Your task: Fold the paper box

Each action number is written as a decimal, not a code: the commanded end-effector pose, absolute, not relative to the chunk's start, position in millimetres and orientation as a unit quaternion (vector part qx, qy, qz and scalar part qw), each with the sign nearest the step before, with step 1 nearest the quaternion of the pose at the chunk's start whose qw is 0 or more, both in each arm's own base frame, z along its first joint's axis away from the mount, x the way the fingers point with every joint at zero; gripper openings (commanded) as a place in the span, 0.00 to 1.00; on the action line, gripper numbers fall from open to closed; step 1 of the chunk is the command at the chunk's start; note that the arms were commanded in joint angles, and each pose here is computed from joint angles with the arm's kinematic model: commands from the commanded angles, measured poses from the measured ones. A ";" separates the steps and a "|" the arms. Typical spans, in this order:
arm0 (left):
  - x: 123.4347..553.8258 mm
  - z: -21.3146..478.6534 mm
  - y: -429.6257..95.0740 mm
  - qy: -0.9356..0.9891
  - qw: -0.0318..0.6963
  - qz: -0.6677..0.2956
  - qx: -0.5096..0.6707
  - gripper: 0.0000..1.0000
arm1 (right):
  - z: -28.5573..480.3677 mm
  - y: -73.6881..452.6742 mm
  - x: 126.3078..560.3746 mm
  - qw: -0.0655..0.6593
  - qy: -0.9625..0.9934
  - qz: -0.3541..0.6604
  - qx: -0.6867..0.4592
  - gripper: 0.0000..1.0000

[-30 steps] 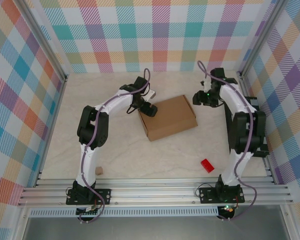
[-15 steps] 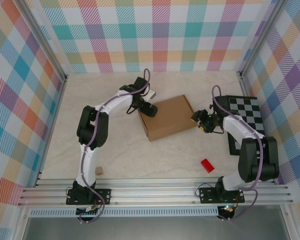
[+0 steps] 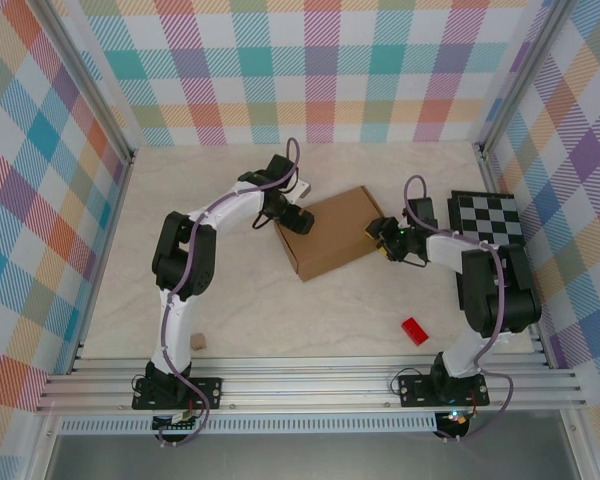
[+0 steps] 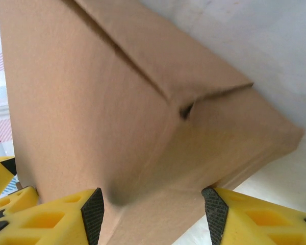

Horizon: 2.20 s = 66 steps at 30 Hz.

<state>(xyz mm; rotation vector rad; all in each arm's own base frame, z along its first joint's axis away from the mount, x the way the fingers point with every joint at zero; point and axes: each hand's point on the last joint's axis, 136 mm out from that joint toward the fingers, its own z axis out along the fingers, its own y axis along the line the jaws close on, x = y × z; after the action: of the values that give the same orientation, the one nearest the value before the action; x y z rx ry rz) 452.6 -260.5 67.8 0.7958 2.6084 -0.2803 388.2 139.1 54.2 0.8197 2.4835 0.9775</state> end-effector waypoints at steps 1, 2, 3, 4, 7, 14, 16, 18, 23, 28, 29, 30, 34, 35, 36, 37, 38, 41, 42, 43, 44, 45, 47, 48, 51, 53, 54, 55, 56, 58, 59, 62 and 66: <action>422.8 35.7 -251.9 0.938 0.136 -0.078 0.310 0.93 | 60.4 156.4 405.7 0.211 0.855 0.389 0.269 0.57; 422.3 36.3 -252.9 0.937 0.137 -0.081 0.311 0.93 | 58.5 159.7 406.1 0.209 0.853 0.397 0.268 0.57; 421.8 37.1 -253.9 0.936 0.138 -0.083 0.313 0.93 | 56.0 161.6 405.7 0.206 0.852 0.399 0.269 0.57; 422.2 37.3 -253.8 0.936 0.138 -0.081 0.313 0.93 | 54.0 162.5 405.0 0.206 0.851 0.400 0.270 0.57; 424.7 37.7 -251.3 0.938 0.140 -0.073 0.307 0.93 | 49.9 158.3 395.0 0.198 0.861 0.379 0.274 0.57; 432.6 34.3 -239.9 0.949 0.139 -0.043 0.280 0.93 | 64.8 167.6 360.4 0.151 0.881 0.369 0.254 0.58; 435.6 34.3 -237.0 0.955 0.139 -0.035 0.261 0.93 | 72.9 179.7 347.2 0.147 0.882 0.374 0.246 0.59; 435.6 35.4 -235.6 0.961 0.138 -0.034 0.238 0.93 | 81.5 194.5 336.6 0.146 0.883 0.379 0.235 0.59; 428.8 40.2 -228.7 0.976 0.136 -0.033 0.170 0.92 | 94.3 227.6 315.1 0.140 0.883 0.389 0.223 0.59; 418.4 44.7 -225.4 0.983 0.132 -0.027 0.125 0.92 | 97.7 260.5 298.6 0.124 0.886 0.397 0.205 0.59; 415.8 44.6 -225.3 0.984 0.130 -0.026 0.120 0.92 | 97.4 268.0 294.9 0.125 0.884 0.403 0.200 0.59; 414.2 45.2 -224.8 0.985 0.130 -0.026 0.112 0.92 | 96.4 273.7 292.5 0.126 0.882 0.408 0.200 0.59; 403.8 43.4 -223.5 0.988 0.121 -0.032 0.091 0.92 | 84.6 288.0 286.3 0.119 0.870 0.431 0.207 0.59; 401.4 43.6 -223.0 0.988 0.120 -0.032 0.087 0.92 | 80.9 289.6 285.8 0.117 0.872 0.429 0.205 0.59; 399.5 44.5 -222.1 0.989 0.120 -0.033 0.084 0.92 | 75.8 289.9 284.5 0.116 0.875 0.424 0.203 0.60; 397.9 45.5 -221.8 0.989 0.121 -0.033 0.083 0.92 | 71.3 289.6 283.6 0.117 0.877 0.419 0.203 0.59; 397.1 45.7 -221.2 0.989 0.121 -0.033 0.082 0.93 | 68.7 289.7 283.2 0.118 0.878 0.418 0.202 0.59; 395.5 46.5 -219.7 0.989 0.120 -0.031 0.081 0.93 | 62.5 291.9 284.7 0.124 0.873 0.427 0.200 0.59; 394.9 46.6 -219.9 0.989 0.120 -0.030 0.082 0.92 | 60.9 292.8 285.1 0.125 0.873 0.428 0.199 0.59; 394.7 45.8 -219.7 0.989 0.119 -0.030 0.081 0.93 | 59.8 293.9 285.6 0.124 0.873 0.429 0.198 0.59; 394.4 45.2 -219.3 0.989 0.118 -0.029 0.081 0.93 | 58.5 294.3 285.3 0.122 0.873 0.428 0.199 0.59; 394.1 45.2 -219.5 0.989 0.119 -0.028 0.080 0.92 | 57.9 296.3 284.7 0.118 0.872 0.430 0.199 0.59; 393.9 44.7 -218.6 0.989 0.118 -0.026 0.079 0.93 | 58.0 299.7 282.8 0.114 0.872 0.433 0.199 0.59; 394.3 44.5 -218.0 0.989 0.119 -0.024 0.078 0.92 | 57.9 300.8 281.7 0.113 0.872 0.432 0.199 0.59; 393.7 42.6 -217.9 0.990 0.117 -0.024 0.076 0.93 | 58.6 304.5 279.8 0.113 0.873 0.432 0.195 0.59; 392.0 41.8 -219.1 0.990 0.115 -0.026 0.075 0.93 | 57.1 306.2 281.7 0.114 0.871 0.435 0.196 0.59; 391.9 42.0 -219.1 0.990 0.115 -0.028 0.073 0.93 | 55.4 307.1 282.5 0.114 0.871 0.436 0.196 0.59; 390.5 40.9 -220.0 0.990 0.114 -0.030 0.073 0.93 | 55.9 309.7 284.8 0.115 0.868 0.441 0.196 0.59; 389.0 41.0 -220.5 0.991 0.112 -0.032 0.072 0.93 | 55.1 312.2 287.2 0.114 0.867 0.443 0.197 0.59; 385.3 39.8 -221.8 0.991 0.109 -0.038 0.068 0.93 | 53.9 317.0 291.5 0.115 0.864 0.449 0.194 0.59; 383.0 38.6 -222.1 0.991 0.106 -0.041 0.066 0.93 | 52.4 319.0 293.6 0.115 0.863 0.452 0.195 0.59; 374.4 34.9 -224.5 0.992 0.098 -0.052 0.063 0.93 | 57.2 326.5 302.3 0.129 0.847 0.478 0.192 0.58; 361.9 28.2 -223.1 0.993 0.087 -0.057 0.060 0.92 | 66.5 332.5 311.4 0.146 0.834 0.496 0.191 0.59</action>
<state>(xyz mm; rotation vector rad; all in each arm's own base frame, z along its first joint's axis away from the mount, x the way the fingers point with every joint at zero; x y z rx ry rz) 419.5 -228.7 65.9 0.1659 2.7351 -0.1983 290.0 319.4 47.4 0.5595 2.5298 1.3587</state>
